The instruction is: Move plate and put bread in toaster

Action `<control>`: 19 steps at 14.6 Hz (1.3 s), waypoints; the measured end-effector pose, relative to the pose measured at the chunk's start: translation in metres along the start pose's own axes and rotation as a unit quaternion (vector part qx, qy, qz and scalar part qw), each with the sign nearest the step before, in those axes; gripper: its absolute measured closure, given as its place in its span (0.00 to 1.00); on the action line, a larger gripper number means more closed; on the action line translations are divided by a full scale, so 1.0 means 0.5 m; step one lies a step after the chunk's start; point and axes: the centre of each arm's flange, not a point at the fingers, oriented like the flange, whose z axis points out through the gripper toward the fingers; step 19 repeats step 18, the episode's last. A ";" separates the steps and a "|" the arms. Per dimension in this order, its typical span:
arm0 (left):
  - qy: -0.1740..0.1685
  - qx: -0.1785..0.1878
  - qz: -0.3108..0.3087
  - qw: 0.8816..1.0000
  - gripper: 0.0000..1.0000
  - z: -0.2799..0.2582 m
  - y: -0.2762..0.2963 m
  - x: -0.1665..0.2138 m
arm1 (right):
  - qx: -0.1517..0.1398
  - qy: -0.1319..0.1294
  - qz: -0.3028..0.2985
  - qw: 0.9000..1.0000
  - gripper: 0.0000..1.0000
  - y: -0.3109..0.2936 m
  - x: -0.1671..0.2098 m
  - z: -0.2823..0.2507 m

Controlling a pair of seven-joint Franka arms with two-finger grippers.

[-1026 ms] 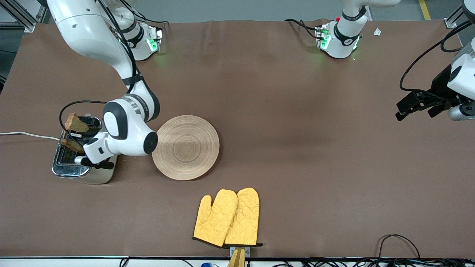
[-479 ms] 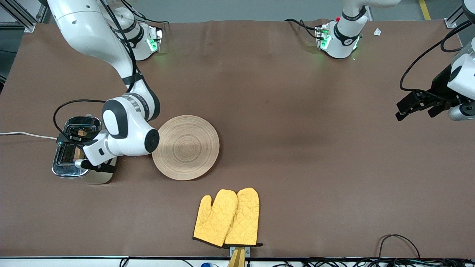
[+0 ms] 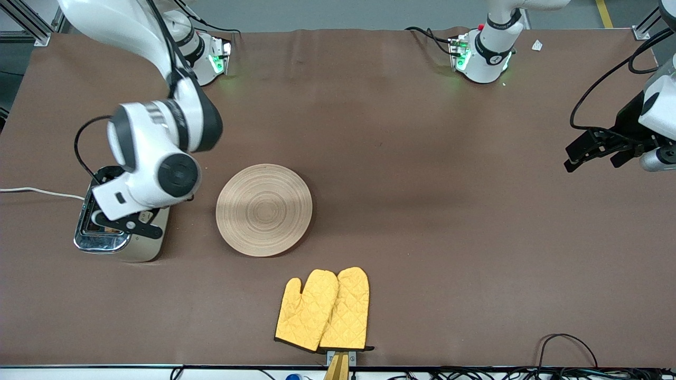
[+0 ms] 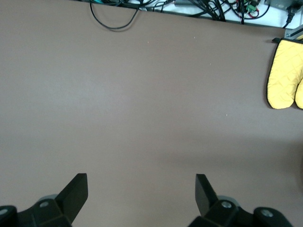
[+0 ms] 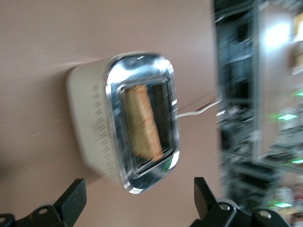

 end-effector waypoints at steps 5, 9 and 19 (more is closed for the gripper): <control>-0.011 0.008 0.008 1.000 0.00 -0.022 0.011 0.008 | 0.235 -0.013 0.036 0.971 0.00 0.235 0.014 -0.070; -0.014 0.008 0.016 1.000 0.00 -0.015 0.024 0.009 | 0.275 0.041 -0.046 0.960 0.00 0.348 -0.013 -0.052; -0.012 0.017 0.033 0.999 0.00 -0.016 0.020 0.012 | 0.289 0.087 -0.153 0.941 0.00 0.440 -0.042 -0.021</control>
